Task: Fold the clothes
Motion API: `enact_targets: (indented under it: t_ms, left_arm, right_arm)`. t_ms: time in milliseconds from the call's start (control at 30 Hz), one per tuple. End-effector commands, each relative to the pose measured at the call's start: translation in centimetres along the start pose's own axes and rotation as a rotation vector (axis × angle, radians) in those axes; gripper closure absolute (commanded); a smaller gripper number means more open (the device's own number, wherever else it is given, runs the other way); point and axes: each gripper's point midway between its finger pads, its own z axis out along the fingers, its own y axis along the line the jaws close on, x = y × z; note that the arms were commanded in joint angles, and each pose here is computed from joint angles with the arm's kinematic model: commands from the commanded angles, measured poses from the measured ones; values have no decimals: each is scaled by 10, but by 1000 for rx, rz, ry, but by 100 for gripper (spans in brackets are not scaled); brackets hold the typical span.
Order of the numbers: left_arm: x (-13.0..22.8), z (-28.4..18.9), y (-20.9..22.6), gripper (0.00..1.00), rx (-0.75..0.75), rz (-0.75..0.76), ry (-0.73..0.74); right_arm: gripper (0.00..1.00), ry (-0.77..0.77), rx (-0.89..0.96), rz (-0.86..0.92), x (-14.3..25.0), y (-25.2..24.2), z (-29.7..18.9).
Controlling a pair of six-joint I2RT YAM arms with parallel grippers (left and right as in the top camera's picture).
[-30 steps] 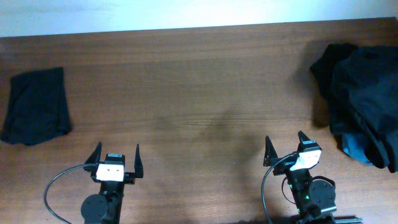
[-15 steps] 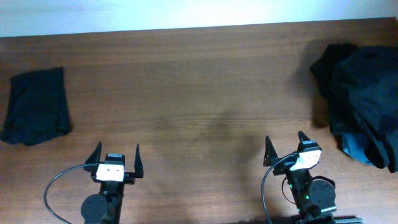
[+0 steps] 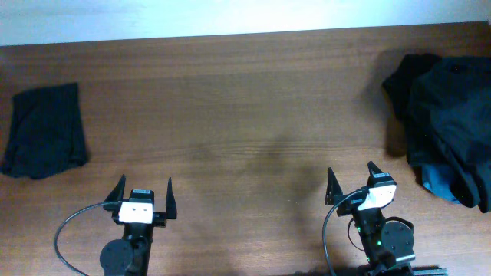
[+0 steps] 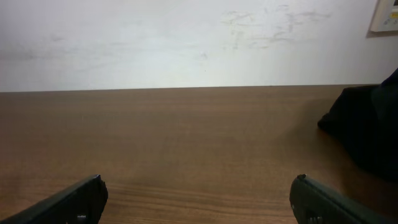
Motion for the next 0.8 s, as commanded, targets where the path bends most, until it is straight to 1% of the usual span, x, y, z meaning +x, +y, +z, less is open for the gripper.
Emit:
enact_targets:
  t_ms: [0,767]
  left_arm:
    - [2,0,2,1,-11,20,0]
    - [2,0,2,1,-11,20,0]
  right_arm:
    - [1,-1,16,1,1,-3,0]
    - [1,-9,9,9,-1,-2,0]
